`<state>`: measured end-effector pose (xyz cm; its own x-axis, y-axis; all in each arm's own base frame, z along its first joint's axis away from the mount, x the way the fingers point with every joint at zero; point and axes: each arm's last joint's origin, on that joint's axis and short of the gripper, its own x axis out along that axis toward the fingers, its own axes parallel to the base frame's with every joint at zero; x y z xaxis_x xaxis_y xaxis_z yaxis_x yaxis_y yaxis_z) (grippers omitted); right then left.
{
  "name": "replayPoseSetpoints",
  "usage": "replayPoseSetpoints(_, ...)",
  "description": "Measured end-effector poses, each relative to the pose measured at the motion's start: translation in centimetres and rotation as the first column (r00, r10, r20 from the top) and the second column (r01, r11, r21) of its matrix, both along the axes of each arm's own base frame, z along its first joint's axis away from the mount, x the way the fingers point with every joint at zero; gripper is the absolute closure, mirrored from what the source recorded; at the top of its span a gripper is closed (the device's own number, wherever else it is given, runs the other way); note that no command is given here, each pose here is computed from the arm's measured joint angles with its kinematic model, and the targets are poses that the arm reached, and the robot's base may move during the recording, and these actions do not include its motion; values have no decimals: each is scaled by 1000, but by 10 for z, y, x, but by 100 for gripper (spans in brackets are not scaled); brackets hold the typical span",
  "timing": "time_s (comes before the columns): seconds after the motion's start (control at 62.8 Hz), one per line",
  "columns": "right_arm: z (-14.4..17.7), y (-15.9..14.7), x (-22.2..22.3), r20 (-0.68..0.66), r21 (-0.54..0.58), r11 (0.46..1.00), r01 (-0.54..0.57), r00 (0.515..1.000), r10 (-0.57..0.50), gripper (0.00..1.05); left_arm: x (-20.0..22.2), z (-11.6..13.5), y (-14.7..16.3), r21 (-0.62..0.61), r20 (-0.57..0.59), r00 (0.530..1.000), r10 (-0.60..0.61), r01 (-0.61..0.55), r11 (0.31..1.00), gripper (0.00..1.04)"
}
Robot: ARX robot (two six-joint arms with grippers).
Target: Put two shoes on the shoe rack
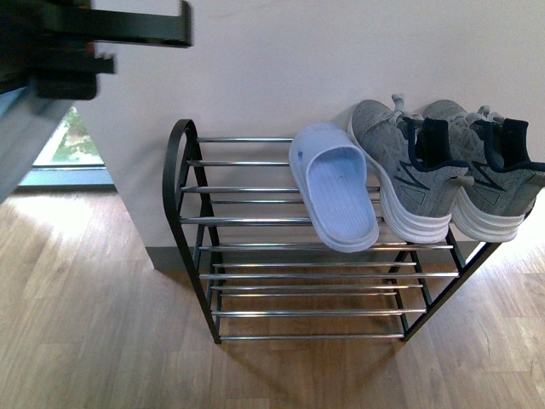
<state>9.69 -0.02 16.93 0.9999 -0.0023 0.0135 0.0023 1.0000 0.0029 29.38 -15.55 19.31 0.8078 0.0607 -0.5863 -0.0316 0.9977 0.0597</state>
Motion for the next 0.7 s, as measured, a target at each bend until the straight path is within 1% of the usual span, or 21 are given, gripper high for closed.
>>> replayPoseSetpoints(0.048,0,0,0,0,0,1000,0,1000,0,9,14,-9,-7,-2,-21,1000,-23,23,1000,100)
replayPoseSetpoints(0.143,0,0,0,0,0,1000,0,1000,0,9,50,-38,-28,29,-83,991,-102,105,994,100)
replayPoseSetpoints(0.207,0,0,0,0,0,1000,0,1000,0,9,63,-48,-35,50,-98,986,-134,139,989,100)
replayPoseSetpoints(0.223,0,0,0,0,0,1000,0,1000,0,9,70,-53,-41,81,-99,983,-155,164,983,100)
replayPoseSetpoints(0.255,0,0,0,0,0,1000,0,1000,0,9,74,-56,-45,101,-94,981,-171,180,978,100)
replayPoseSetpoints(0.366,0,0,0,0,0,1000,0,1000,0,9,96,-74,-64,188,-100,956,-275,290,939,100)
replayPoseSetpoints(0.446,0,0,0,0,0,1000,0,1000,0,9,107,-86,-73,215,-121,940,-318,337,916,100)
replayPoseSetpoints(0.589,0,0,0,0,0,1000,0,1000,0,9,122,-110,-85,249,-163,927,-337,369,896,100)
replayPoseSetpoints(0.701,0,0,0,0,0,1000,0,1000,0,9,131,-124,-92,253,-169,926,-336,370,894,100)
